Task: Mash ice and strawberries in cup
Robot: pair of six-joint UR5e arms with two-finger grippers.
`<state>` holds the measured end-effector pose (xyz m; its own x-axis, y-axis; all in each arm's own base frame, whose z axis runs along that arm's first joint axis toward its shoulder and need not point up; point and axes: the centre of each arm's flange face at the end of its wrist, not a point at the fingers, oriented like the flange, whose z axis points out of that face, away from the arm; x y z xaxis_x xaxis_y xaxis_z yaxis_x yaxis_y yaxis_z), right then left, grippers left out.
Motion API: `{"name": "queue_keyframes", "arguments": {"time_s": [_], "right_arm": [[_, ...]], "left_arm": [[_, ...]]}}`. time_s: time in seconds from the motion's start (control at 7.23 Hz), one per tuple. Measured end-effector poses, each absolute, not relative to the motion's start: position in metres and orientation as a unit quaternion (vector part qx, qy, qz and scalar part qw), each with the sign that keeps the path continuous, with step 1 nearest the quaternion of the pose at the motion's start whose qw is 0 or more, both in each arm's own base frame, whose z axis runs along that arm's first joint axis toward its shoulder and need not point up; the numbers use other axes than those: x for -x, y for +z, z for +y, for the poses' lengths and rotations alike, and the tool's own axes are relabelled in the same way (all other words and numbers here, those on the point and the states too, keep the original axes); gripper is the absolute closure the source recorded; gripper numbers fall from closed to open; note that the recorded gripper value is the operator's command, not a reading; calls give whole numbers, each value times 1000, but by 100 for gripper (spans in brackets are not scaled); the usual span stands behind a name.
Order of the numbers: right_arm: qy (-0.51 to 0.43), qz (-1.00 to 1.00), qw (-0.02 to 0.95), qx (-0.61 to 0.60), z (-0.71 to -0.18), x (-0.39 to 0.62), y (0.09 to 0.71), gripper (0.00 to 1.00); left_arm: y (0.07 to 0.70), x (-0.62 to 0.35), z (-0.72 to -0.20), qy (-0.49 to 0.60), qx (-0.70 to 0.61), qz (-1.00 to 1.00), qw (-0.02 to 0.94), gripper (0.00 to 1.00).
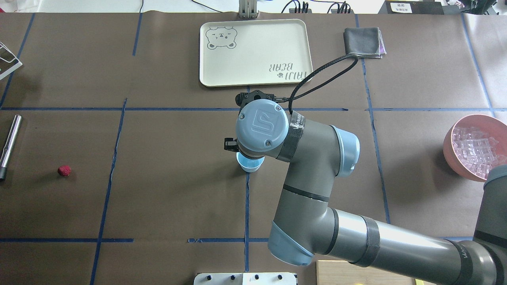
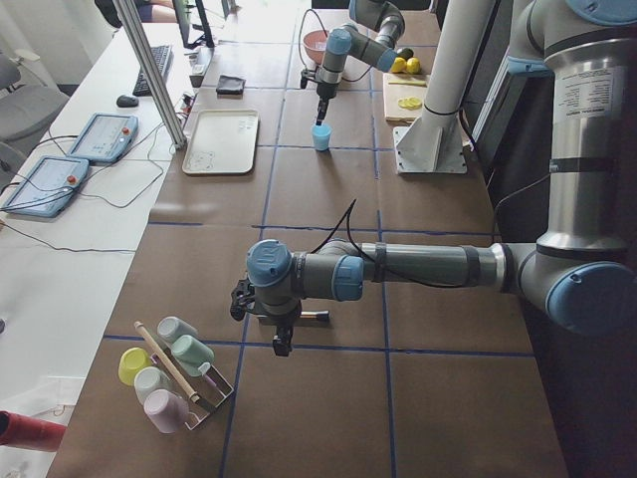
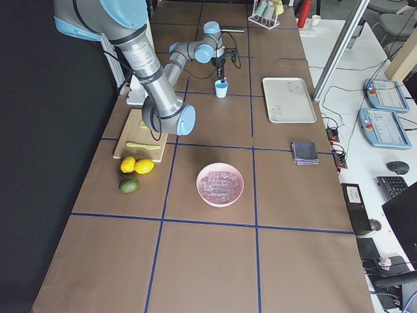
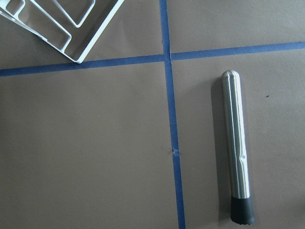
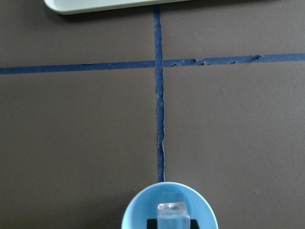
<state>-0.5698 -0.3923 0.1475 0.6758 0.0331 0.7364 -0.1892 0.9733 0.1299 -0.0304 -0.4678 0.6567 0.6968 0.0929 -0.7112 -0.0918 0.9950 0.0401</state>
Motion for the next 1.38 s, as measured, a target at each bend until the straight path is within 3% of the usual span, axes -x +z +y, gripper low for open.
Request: {"name": "queue_keyframes", "arguments": {"time_s": [0.14, 0.83, 1.38], "right_arm": [[60, -394, 912, -98, -391, 574, 150, 2], [61, -388, 914, -98, -394, 577, 156, 1], [24, -373, 924, -74, -486, 488, 210, 1]], "left_arm": [[657, 30, -468, 50, -1, 386, 921, 0], [656, 29, -468, 51, -1, 386, 921, 0], [655, 29, -469, 52, -2, 386, 921, 0]]}}
